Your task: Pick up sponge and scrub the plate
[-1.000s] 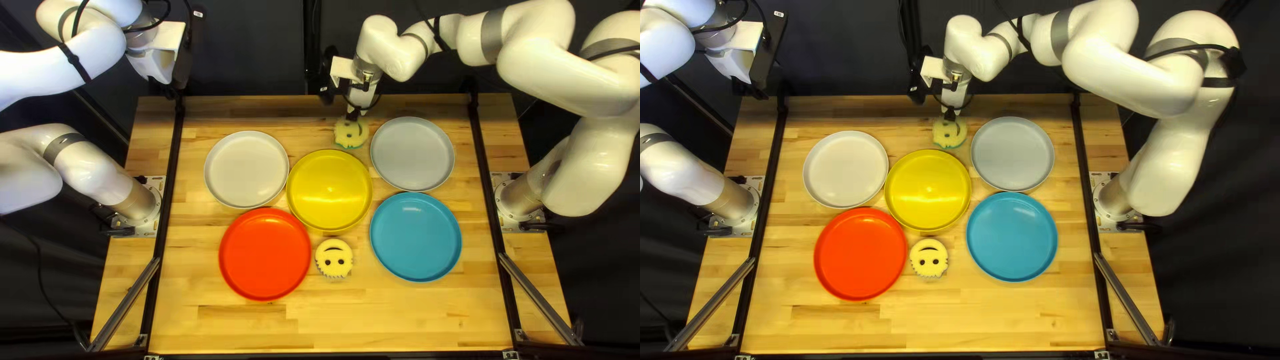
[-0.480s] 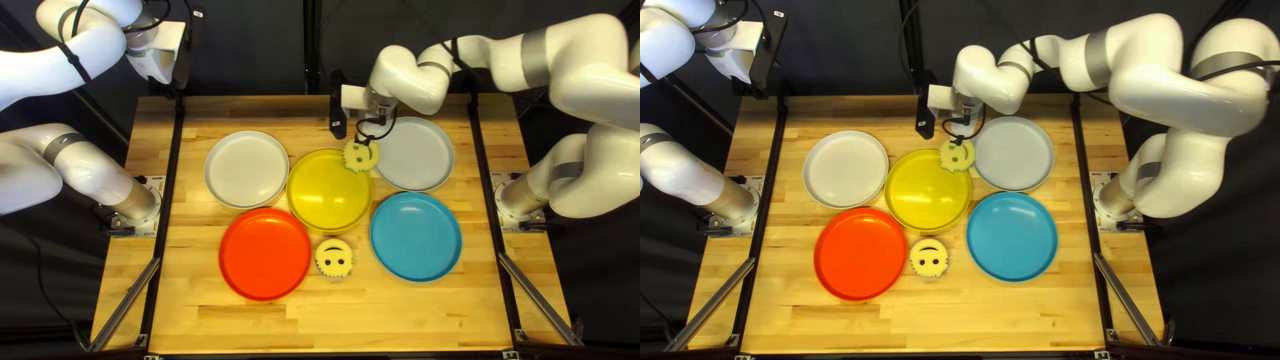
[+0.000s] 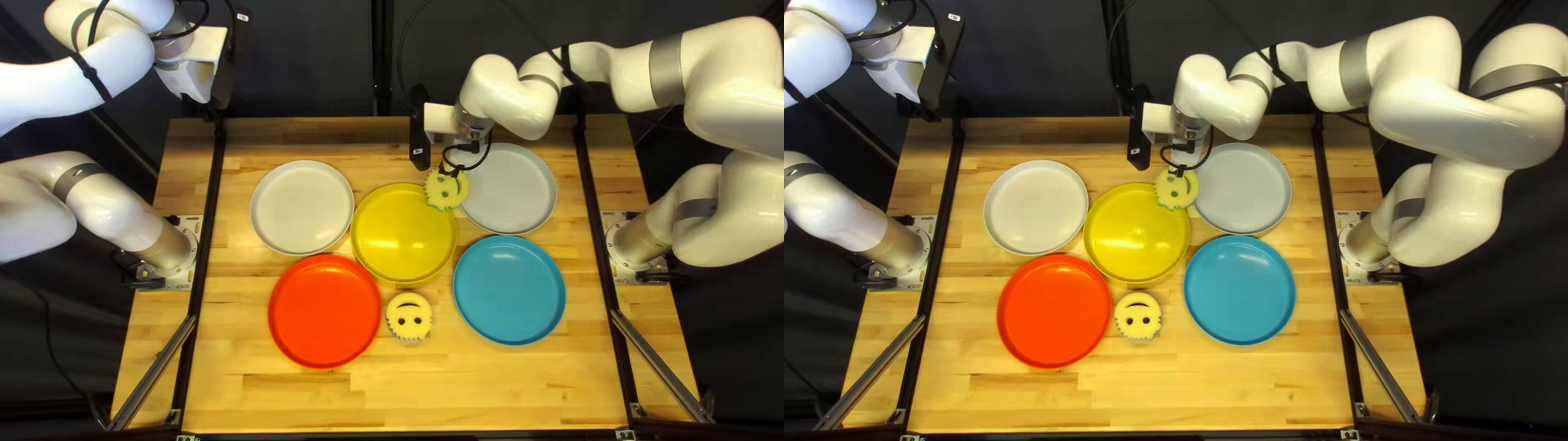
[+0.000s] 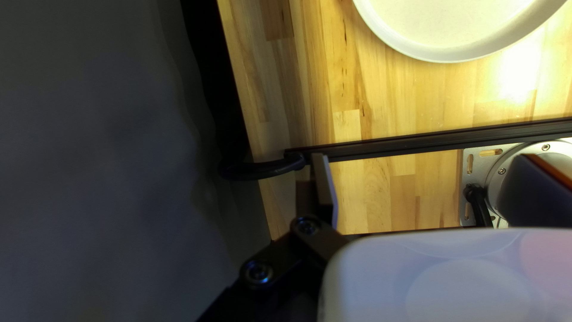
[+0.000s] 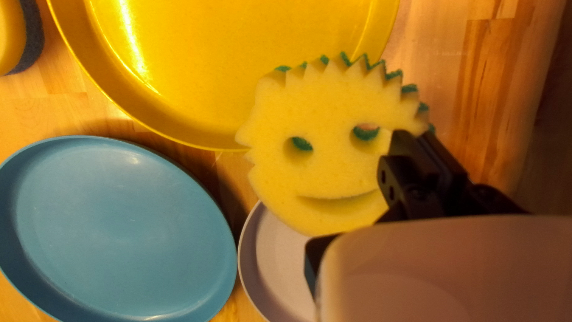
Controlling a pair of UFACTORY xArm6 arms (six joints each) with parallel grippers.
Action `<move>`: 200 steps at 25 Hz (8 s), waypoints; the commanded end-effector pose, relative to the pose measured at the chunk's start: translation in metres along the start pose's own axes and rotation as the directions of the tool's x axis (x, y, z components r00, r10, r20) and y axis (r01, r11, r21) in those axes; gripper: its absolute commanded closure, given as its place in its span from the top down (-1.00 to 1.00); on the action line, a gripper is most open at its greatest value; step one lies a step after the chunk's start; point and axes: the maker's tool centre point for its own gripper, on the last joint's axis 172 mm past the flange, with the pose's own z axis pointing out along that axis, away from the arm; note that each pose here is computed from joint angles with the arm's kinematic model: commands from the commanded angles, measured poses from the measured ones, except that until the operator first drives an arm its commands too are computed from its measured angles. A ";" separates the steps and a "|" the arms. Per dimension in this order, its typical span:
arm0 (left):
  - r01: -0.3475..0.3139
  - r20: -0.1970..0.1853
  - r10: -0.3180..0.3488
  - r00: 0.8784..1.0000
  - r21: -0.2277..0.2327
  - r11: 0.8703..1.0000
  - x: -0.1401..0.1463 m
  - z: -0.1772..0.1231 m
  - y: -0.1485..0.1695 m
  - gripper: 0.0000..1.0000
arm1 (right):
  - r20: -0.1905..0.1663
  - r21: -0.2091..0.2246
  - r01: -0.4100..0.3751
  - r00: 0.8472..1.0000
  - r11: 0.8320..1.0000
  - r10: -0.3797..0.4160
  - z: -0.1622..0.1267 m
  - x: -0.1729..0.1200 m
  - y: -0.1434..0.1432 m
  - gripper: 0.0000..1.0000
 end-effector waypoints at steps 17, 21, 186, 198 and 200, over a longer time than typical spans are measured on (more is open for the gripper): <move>0.000 0.000 0.000 1.000 0.000 1.000 0.000 0.000 0.000 1.00 | 0.006 -0.064 0.123 0.992 0.990 -0.123 0.061 0.038 -0.095 -1.00; 0.000 0.000 0.000 1.000 0.000 1.000 0.000 0.000 0.000 1.00 | 0.009 -0.062 0.138 0.990 0.989 -0.137 0.066 0.034 -0.083 -1.00; 0.000 0.000 0.000 1.000 0.000 1.000 0.000 0.000 0.000 1.00 | 0.090 -0.119 0.291 0.955 0.949 -0.281 0.083 0.136 -0.070 -1.00; 0.000 0.000 0.000 1.000 0.000 1.000 0.000 0.000 0.000 1.00 | 0.089 -0.135 0.319 0.947 0.938 -0.309 0.081 0.095 -0.117 -1.00; 0.000 0.000 0.000 1.000 0.000 1.000 0.000 0.000 0.000 1.00 | 0.090 -0.133 0.321 0.946 0.938 -0.311 0.082 0.085 -0.121 -1.00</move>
